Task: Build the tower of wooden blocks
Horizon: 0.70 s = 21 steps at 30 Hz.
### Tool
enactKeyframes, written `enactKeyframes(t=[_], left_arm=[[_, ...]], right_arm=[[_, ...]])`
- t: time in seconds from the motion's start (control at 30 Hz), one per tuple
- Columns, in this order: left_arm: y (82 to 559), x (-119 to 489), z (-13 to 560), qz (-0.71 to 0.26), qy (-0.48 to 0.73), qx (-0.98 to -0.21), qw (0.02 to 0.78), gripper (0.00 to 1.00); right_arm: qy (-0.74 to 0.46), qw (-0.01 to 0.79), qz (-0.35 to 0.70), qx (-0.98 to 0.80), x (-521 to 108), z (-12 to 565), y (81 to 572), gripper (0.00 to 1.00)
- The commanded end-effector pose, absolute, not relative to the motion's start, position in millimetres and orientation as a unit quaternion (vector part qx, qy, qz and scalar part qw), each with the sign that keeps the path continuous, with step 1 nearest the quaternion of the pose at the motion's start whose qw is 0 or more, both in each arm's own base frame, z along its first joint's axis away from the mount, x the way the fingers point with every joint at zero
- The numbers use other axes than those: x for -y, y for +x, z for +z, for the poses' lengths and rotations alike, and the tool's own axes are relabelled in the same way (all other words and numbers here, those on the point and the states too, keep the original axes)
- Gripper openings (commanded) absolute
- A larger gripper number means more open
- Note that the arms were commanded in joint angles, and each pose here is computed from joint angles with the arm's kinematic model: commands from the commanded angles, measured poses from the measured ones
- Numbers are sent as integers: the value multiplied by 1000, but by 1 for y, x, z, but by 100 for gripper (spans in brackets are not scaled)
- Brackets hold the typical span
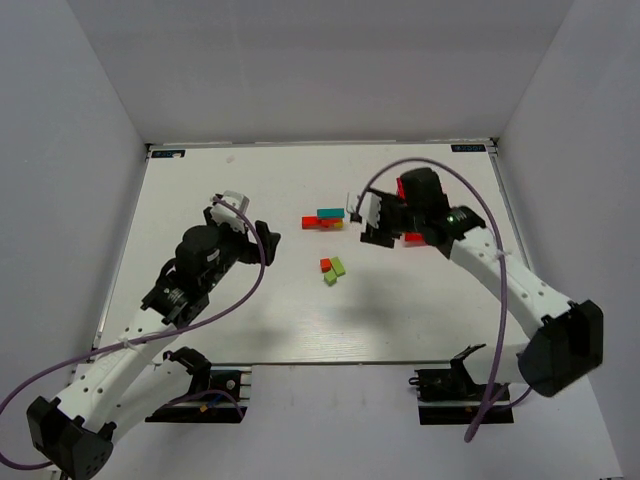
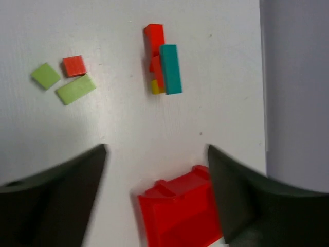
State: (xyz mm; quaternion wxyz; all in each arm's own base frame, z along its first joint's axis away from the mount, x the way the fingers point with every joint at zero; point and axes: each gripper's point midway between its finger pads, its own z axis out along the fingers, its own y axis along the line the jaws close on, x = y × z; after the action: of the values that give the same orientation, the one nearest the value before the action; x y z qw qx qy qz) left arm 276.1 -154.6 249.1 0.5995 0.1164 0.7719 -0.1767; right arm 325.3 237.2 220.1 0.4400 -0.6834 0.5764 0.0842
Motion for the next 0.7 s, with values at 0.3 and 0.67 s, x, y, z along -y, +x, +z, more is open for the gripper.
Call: enactKeyframes(t=[0.3,0.67], left_arm=[[280,191,189,-194,218,-823,486,0],[288,171,208,-146,197,-820,517,64]], right_arm=[[-607,295,311,-669,-258,120,243,0],[-576,250,287,-724,-293,81,264,49]])
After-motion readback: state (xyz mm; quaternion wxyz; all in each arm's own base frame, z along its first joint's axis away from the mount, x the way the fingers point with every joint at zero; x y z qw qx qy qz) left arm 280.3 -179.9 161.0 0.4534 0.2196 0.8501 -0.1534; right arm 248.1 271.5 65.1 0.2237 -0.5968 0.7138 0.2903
